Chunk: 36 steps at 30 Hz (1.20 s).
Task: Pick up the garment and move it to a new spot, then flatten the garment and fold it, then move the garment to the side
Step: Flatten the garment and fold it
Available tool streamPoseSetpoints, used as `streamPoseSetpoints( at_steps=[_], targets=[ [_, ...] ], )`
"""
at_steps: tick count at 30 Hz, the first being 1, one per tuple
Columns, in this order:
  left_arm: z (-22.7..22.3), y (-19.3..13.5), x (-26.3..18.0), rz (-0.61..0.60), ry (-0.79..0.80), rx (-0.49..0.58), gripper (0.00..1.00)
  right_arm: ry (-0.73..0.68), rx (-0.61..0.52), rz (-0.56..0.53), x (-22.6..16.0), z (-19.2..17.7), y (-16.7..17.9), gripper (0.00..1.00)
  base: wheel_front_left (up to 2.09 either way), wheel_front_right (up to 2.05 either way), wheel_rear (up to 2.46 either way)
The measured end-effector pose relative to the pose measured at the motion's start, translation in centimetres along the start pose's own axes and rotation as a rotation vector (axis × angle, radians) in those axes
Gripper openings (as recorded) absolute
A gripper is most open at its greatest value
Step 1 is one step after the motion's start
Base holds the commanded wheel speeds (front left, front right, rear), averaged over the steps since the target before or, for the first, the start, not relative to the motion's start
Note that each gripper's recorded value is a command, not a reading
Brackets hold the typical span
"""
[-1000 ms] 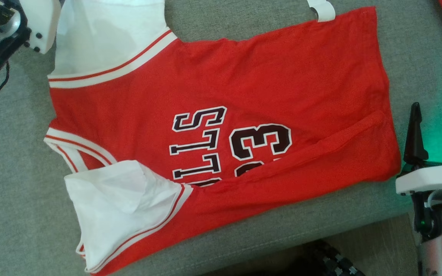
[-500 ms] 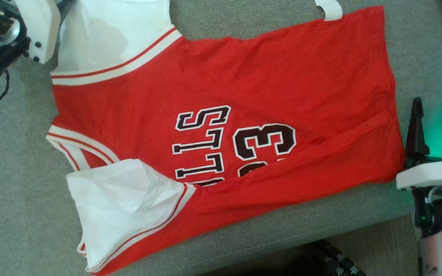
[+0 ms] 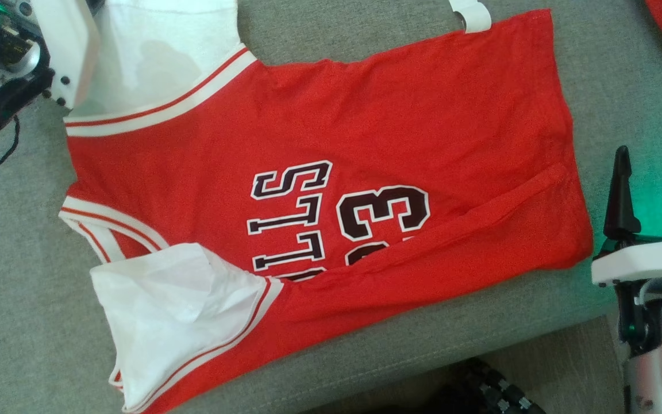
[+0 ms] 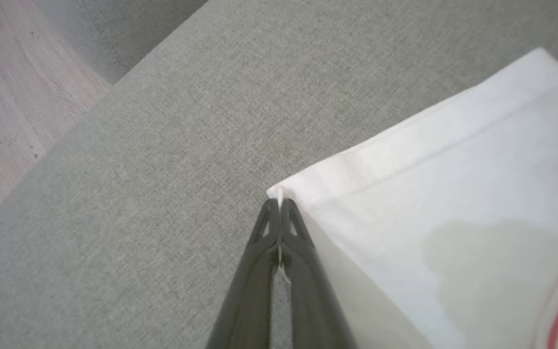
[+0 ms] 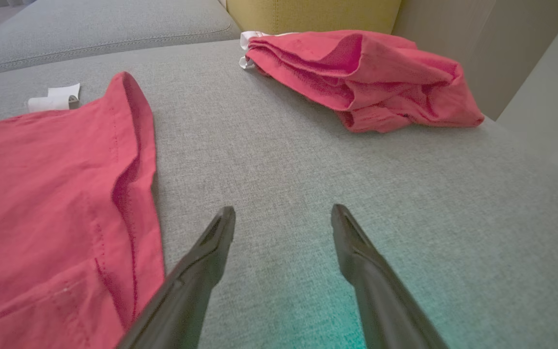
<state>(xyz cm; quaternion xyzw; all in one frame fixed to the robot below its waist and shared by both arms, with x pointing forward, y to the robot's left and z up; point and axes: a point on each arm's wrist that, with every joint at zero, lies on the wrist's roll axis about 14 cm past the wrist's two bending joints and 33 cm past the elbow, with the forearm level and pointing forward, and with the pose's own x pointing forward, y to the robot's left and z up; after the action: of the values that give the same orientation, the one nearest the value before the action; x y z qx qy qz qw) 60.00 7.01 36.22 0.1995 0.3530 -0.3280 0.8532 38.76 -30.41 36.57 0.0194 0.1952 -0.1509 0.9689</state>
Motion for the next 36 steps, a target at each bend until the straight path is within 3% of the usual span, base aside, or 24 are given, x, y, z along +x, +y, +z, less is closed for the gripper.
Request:
streamPoseSetpoints(
  at_steps=[6, 16, 23, 36],
  targets=[
    [0.1, -0.2, -0.6, 0.003, -0.035, 0.016, 0.00, -0.019, -0.003, 0.044, 0.2, 0.8, 1.4, 1.00, 0.00, 0.00, 0.00],
    [1.5, -0.3, -3.8, 0.027, -0.122, 0.072, 0.00, -0.048, -0.043, 0.301, 4.3, 7.2, 9.3, 1.00, 0.00, 0.00, 0.00],
    [1.4, -0.5, -5.7, 0.032, -0.156, 0.102, 0.00, 0.122, -0.098, 0.351, 6.9, 6.1, 10.8, 1.00, 0.00, 0.00, 0.00],
    [2.1, -0.9, -6.4, 0.018, -0.182, 0.133, 0.00, 0.204, -0.069, 0.394, 7.1, 4.3, 12.4, 1.00, 0.00, 0.00, 0.00]
  ],
)
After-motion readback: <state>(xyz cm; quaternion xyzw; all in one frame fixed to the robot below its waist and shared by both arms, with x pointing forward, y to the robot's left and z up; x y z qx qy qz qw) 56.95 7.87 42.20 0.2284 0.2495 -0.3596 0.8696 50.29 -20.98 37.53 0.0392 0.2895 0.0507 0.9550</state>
